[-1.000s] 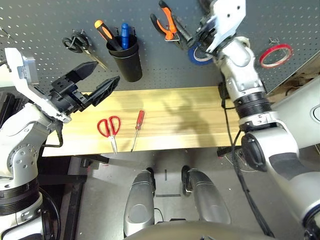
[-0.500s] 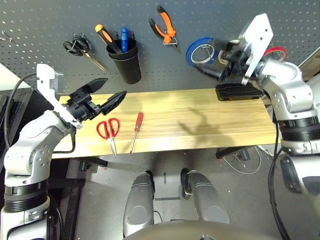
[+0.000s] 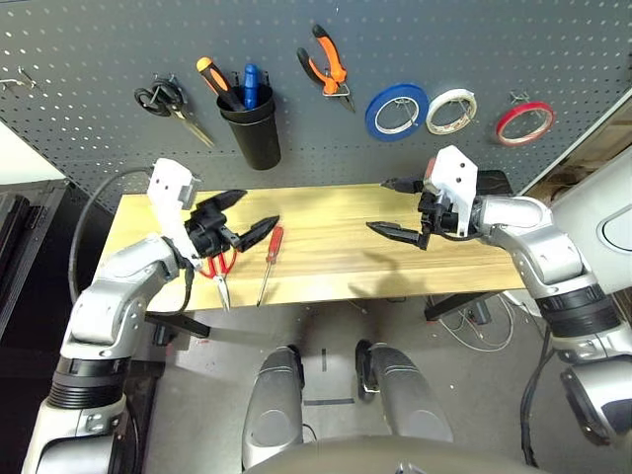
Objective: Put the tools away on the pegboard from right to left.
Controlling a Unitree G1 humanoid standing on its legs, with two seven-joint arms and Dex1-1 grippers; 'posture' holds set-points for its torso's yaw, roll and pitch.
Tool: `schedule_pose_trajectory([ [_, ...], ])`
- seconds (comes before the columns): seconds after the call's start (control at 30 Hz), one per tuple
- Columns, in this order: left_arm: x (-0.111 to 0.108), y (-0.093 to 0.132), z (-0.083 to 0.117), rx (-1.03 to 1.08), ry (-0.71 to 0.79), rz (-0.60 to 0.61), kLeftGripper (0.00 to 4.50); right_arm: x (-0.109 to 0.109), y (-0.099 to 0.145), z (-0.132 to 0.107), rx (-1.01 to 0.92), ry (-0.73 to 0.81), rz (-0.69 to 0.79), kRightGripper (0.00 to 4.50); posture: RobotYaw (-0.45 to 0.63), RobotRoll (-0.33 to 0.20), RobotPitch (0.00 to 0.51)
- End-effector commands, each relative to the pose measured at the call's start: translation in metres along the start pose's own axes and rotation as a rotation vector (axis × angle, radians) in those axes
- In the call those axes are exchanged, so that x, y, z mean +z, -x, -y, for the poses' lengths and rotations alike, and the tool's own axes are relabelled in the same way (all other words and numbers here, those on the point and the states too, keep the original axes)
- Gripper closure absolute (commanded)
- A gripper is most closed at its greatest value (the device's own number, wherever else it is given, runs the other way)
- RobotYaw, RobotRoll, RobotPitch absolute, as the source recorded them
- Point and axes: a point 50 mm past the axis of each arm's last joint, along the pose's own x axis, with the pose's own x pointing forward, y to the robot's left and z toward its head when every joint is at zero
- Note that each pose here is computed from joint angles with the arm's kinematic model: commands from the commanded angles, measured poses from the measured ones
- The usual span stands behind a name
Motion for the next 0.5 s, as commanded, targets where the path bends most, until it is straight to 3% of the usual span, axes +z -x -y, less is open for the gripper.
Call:
schedule_pose_trajectory([
  [0.03,-0.017,-0.012,0.003,0.025,-0.026,-0.103,0.00,-0.014,0.003,-0.009,0.058,-0.002,-0.024,0.03,0.03,0.000,0.135],
  [0.23,-0.037,-0.038,0.015,0.033,-0.029,-0.212,0.00,-0.024,0.008,-0.020,0.104,-0.009,-0.051,0.03,0.02,0.000,0.147],
  [0.5,-0.053,-0.068,0.012,0.072,-0.014,-0.313,0.00,-0.031,0.017,-0.031,0.133,-0.004,-0.085,0.03,-0.03,0.000,0.173],
])
